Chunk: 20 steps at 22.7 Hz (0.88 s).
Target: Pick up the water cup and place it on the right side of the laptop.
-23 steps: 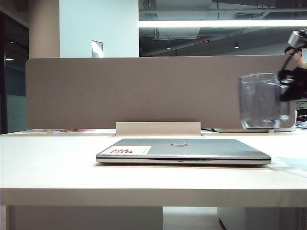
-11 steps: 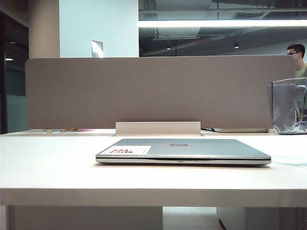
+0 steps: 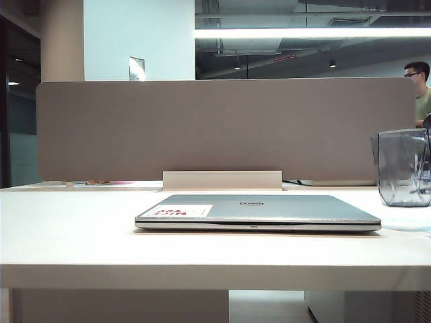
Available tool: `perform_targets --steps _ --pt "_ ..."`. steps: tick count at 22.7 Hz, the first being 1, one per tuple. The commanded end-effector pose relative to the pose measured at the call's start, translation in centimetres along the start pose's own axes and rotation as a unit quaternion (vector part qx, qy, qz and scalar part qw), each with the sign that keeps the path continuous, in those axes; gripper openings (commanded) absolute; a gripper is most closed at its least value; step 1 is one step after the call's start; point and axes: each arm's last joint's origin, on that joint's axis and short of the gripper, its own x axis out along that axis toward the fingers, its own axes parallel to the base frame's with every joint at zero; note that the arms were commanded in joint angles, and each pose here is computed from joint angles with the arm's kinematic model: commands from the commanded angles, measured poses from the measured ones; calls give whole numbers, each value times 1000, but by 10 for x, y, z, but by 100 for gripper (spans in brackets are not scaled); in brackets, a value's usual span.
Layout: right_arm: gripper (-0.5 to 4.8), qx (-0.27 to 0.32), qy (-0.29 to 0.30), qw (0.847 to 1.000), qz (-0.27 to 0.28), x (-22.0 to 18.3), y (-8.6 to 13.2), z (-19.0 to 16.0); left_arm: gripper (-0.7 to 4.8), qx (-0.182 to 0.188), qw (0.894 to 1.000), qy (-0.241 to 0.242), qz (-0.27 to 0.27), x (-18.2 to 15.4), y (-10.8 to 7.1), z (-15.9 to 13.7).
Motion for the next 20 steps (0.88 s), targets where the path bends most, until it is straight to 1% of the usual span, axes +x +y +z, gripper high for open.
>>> perform_targets --steps 1,15,20 --pt "-4 -8 -14 1000 1 5 -2 -3 -4 -1 1000 -7 -1 0 0 2" --pt "-4 -13 -22 1000 0 18 -7 -22 -4 -1 1000 -7 -1 0 0 2" --pt "-4 -10 -16 1000 1 20 -7 -27 -4 -1 1000 -7 -1 0 0 2"
